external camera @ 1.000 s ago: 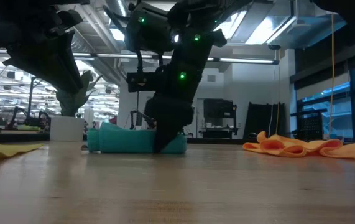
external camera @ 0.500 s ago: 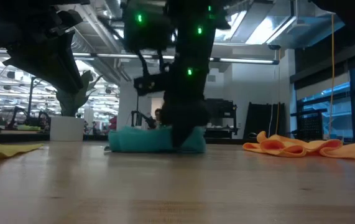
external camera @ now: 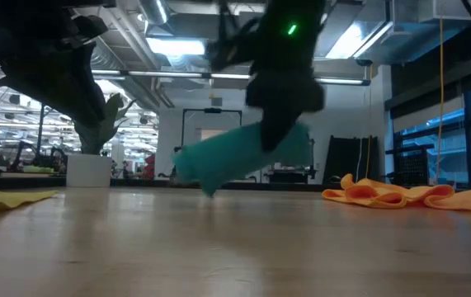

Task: Roll microfiber towels into tight, uniform cylinder then place into a basket
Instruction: Put the blue microfiber towel into the orange bin

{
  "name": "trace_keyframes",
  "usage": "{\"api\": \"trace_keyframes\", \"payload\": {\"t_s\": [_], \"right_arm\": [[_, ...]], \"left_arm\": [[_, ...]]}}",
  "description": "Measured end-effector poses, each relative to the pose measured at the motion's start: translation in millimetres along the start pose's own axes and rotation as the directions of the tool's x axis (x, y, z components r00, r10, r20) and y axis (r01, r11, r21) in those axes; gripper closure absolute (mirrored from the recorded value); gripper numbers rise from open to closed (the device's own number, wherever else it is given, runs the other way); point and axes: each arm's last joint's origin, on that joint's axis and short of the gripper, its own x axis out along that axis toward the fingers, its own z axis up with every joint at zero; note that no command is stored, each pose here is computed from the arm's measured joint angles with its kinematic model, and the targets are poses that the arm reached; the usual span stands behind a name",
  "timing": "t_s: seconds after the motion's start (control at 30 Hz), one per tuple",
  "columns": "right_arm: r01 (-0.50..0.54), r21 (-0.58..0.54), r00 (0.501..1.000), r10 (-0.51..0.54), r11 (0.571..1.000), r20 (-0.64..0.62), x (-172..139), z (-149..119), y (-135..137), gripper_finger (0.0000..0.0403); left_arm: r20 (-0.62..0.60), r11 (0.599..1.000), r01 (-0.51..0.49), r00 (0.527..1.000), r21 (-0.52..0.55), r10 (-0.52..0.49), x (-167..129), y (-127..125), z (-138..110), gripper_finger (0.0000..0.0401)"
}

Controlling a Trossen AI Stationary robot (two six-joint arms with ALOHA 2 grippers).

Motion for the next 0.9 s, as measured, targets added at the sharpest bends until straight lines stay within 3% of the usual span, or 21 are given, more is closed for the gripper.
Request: {"api": "trace_keyframes", "payload": {"t_s": [0.23,0.57,0.9], "right_arm": [[0.040,0.029,0.999,-0.039,0.999,-0.038,-54.0,-41.3,20.4,0.0381],[-0.120,0.104,0.993,0.120,0.987,0.009,-135.6,-112.9,65.2,0.0381],[-0.174,0.166,0.984,0.178,0.971,-0.011,-170.6,-174.5,100.6,0.0377]], "left_arm": [[0.017,1.000,0.011,1.000,0.002,-0.011,-3.1,-3.5,-0.8,0.0335],[0.100,0.997,0.057,0.994,-0.058,-0.051,-19.9,-4.1,20.1,0.0335],[0.317,0.984,0.177,0.932,0.032,-0.178,-53.3,-18.3,49.4,0.0335]]}}
